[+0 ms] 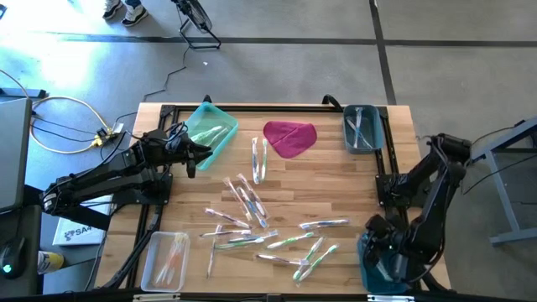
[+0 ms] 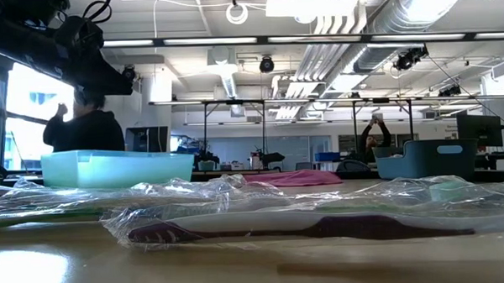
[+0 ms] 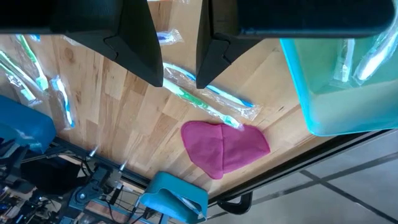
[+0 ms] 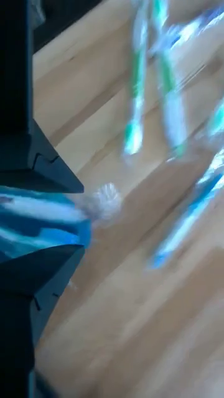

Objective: Pick & Place Toothbrushes
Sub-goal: Put the blue toothbrush to the light blue bin

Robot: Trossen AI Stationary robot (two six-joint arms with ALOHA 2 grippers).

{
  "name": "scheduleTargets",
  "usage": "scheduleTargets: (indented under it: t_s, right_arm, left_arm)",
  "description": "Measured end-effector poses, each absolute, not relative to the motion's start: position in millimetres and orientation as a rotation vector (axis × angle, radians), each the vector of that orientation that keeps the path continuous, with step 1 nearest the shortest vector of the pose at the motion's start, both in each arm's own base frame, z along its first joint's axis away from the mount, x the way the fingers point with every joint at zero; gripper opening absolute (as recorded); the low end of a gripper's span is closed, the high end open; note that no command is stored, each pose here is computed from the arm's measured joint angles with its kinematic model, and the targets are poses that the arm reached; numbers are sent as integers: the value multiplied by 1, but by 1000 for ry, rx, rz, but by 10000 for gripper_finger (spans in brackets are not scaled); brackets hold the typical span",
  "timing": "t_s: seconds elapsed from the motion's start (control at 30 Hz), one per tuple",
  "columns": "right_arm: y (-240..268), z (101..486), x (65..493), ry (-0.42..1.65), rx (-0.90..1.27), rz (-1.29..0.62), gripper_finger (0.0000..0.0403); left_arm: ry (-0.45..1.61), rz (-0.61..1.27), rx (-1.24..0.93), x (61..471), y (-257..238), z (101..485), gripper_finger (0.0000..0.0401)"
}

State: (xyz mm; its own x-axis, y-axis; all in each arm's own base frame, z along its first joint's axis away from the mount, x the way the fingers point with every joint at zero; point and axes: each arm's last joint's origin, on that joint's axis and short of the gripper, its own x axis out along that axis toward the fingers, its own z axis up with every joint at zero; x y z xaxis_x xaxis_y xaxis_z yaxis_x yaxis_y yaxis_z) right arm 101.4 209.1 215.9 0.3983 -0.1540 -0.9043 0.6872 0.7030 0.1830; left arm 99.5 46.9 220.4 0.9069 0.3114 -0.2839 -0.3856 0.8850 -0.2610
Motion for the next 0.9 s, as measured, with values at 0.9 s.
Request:
scheduleTargets:
  t_s: [0.9]
  right_arm:
    - [138,261,156,811,453,-527,113]
  left_arm:
    - [251,362,-249,99,47,220,93]
